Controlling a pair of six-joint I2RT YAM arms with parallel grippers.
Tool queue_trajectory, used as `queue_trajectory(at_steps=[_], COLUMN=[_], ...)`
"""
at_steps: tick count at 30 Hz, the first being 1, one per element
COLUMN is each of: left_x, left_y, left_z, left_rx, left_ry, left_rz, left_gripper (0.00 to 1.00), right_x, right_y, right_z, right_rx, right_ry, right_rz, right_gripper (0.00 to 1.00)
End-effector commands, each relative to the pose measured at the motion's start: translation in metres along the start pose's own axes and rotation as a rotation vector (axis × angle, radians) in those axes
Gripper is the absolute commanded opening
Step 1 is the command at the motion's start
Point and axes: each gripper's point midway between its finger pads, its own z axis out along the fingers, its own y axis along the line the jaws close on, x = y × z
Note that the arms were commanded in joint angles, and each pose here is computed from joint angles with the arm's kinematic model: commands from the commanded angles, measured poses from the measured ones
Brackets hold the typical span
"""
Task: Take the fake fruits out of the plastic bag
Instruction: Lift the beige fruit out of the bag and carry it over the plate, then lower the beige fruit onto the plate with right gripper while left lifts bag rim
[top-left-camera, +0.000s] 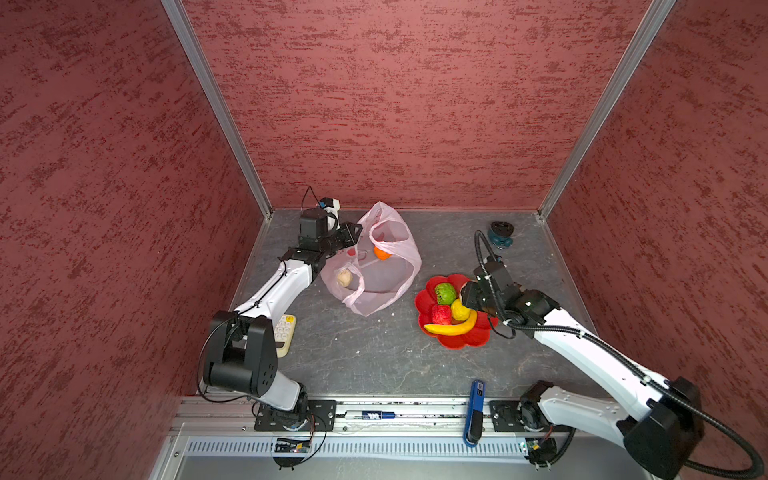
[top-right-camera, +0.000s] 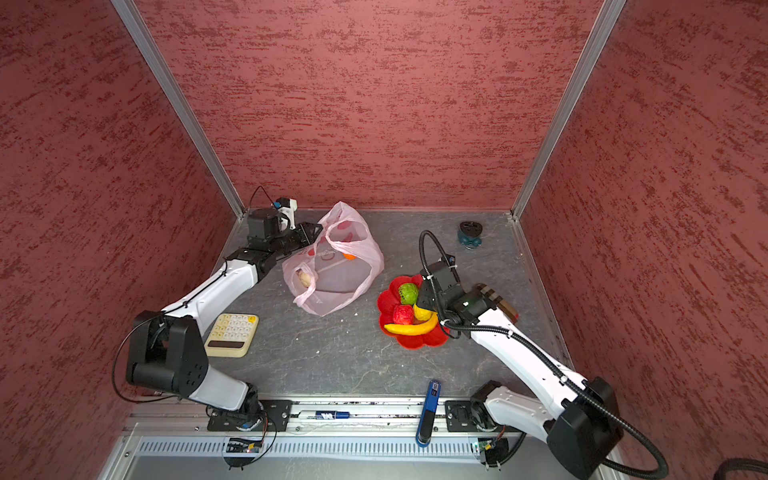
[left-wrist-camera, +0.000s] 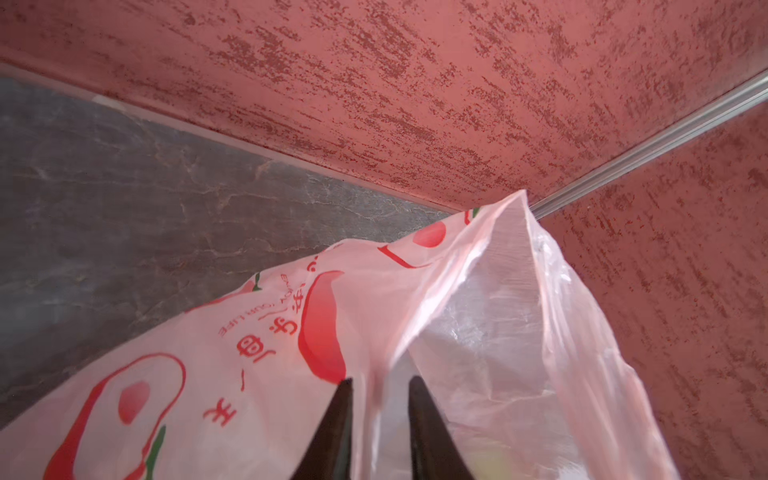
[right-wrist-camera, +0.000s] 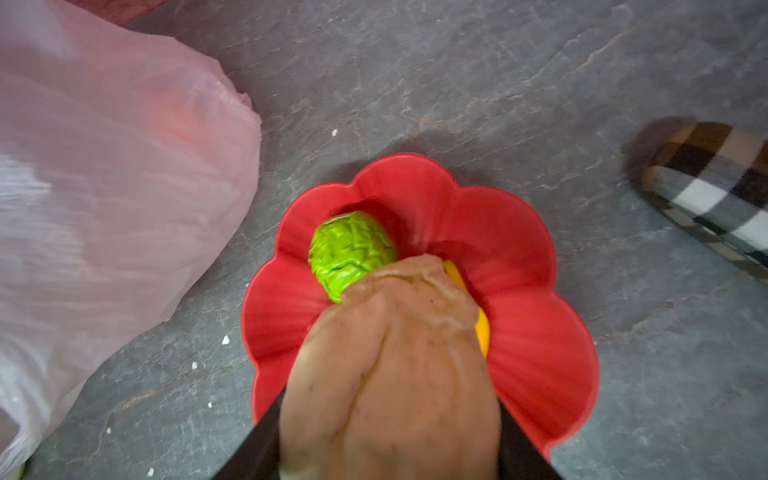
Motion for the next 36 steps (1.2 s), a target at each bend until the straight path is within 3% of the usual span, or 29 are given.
queue_trajectory(at_steps=[1, 12, 20, 28, 36], left_x=[0.001, 0.008, 0.06, 0.091, 0.105], left_y=[-0.007, -0.027, -0.04, -0.053, -0.057], left_z=[-0.019, -0.089, -0.114, -0.126, -0.129], left_rx=[-0.039, -0.123, -0.193, -0.277, -0.342], left_ry=[0.007, 0.012, 0.151, 0.246, 0.294], left_rz=[0.044, 0.088, 0.172, 0.32, 0.41], left_gripper=[0.35, 0.73, 0.91, 0.95, 0.93], right_x=[-0.015, -0.018, -0.01, -0.006, -0.007], right_y=[-0.005, -0.029, -0.033, -0.039, -0.037], right_z=[0.013, 0.063, 0.078, 0.081, 0.082], right_rx=[0.003, 0.073, 0.083, 0.104, 0.1], right_ry=[-0.024, 0.048, 0.077, 0.081, 0.082], right_rz=[0.022, 0.028, 0.027, 0.029, 0.026], right_gripper=[0.12, 0.16, 0.33, 0.57, 0.72])
